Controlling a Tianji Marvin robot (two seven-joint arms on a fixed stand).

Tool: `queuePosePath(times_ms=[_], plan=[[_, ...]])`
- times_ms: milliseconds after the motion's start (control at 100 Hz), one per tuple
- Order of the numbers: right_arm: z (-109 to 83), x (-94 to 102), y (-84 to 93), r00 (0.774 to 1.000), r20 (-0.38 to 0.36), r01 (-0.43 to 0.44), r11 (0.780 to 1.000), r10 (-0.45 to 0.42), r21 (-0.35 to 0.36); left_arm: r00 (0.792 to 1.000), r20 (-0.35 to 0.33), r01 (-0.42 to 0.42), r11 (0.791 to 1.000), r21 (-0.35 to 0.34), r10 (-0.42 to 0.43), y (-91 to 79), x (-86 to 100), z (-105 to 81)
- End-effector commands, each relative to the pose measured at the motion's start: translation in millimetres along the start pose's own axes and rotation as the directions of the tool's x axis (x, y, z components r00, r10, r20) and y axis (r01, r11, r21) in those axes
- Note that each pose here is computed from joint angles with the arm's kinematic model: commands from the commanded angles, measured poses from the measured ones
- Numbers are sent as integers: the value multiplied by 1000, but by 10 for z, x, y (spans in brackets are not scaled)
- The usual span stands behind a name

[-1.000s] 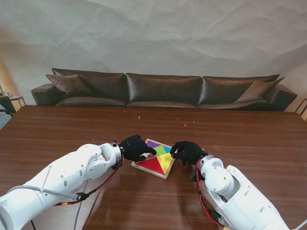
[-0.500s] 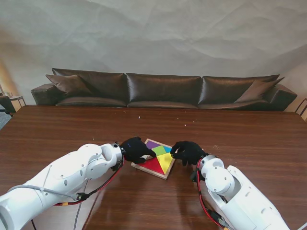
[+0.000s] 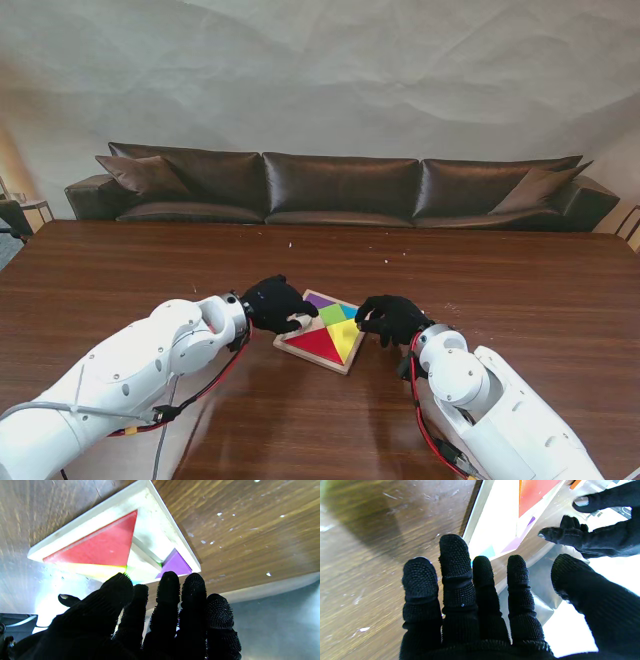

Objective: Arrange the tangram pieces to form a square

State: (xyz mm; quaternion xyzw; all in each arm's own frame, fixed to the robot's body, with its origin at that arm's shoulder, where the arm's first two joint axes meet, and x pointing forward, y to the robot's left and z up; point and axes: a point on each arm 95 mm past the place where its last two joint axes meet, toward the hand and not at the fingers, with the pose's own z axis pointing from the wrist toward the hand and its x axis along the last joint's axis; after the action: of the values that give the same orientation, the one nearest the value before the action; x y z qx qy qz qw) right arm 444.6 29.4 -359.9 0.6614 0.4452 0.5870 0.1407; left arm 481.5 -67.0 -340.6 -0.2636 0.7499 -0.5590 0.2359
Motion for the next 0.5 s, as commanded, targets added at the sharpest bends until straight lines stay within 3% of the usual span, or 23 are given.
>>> queuePosePath(times_ms=[0,260,490], plan=[[-16,11,-48,1000,-4,2,1000,-2,21,1000,20,0,1000,-19,0,35,-35,-68],[-41,61,-38,999,-30,9,1000,-9,-10,992,128,-1,1000,-14,3,58,-196,-359],[-62,104,-31,999,-52,8,999,-10,-33,966,256,-6,999,-50,19,117,-362,-670]])
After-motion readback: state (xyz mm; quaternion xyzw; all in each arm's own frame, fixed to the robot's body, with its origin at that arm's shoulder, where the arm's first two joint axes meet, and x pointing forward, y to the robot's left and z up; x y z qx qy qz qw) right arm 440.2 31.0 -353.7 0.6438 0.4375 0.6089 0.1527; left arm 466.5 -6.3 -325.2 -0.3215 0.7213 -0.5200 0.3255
